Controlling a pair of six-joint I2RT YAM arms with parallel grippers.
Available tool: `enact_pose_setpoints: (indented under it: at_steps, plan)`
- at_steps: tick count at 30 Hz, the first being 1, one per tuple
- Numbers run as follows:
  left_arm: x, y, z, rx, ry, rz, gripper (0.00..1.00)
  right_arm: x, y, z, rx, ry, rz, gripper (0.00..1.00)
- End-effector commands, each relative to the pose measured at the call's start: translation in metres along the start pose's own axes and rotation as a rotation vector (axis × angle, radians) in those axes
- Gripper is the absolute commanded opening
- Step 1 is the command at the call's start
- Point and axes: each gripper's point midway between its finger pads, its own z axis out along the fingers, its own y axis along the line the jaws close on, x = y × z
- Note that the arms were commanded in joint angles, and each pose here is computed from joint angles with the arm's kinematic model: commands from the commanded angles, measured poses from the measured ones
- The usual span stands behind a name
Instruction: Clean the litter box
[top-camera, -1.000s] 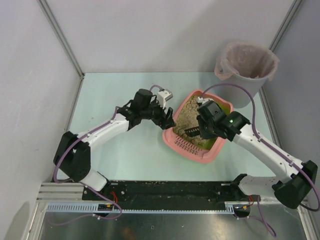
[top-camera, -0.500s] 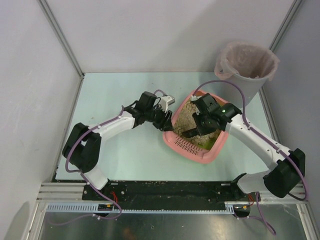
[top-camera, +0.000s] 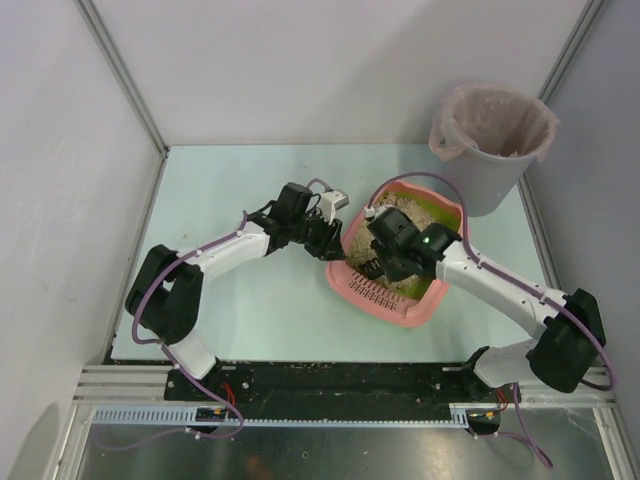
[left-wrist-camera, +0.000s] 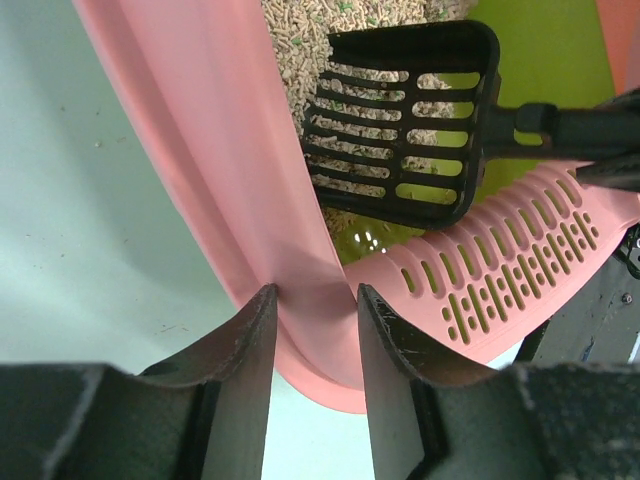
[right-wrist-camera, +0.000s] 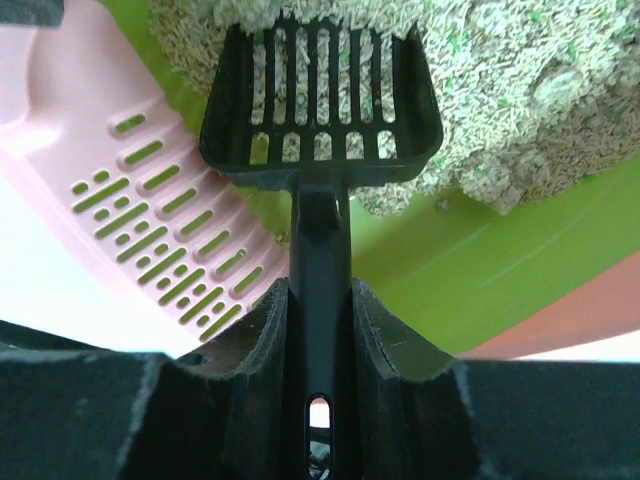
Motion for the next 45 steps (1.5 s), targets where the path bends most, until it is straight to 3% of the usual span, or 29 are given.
enact_pose_setpoints:
  at_steps: [1, 13, 20, 24, 30, 37, 45]
  plan:
    - [-0.011, -0.022, 0.001, 0.092, -0.014, 0.044, 0.40, -0.007, 0.015, 0.032, 0.043, -0.127, 0.081, 0.00]
    - [-0.011, -0.024, 0.002, 0.088, -0.014, 0.048, 0.40, -0.001, 0.007, 0.038, 0.127, -0.388, 0.195, 0.00]
    - [-0.015, -0.023, -0.001, 0.068, -0.026, 0.060, 0.41, 0.014, -0.004, 0.029, 0.156, -0.469, 0.252, 0.00]
    - [-0.022, -0.023, -0.007, 0.054, -0.047, 0.071, 0.50, 0.016, -0.011, 0.012, 0.157, -0.559, 0.314, 0.00]
    - [-0.037, -0.027, -0.017, 0.031, -0.090, 0.098, 0.80, 0.022, -0.007, 0.000, 0.162, -0.641, 0.273, 0.00]
    - [-0.070, -0.035, -0.050, -0.023, -0.199, 0.152, 0.84, 0.030, -0.007, -0.004, 0.207, -0.669, 0.259, 0.00]
    - [-0.113, -0.038, -0.093, -0.116, -0.344, 0.182, 0.88, 0.041, -0.015, -0.017, 0.266, -0.780, 0.363, 0.00]
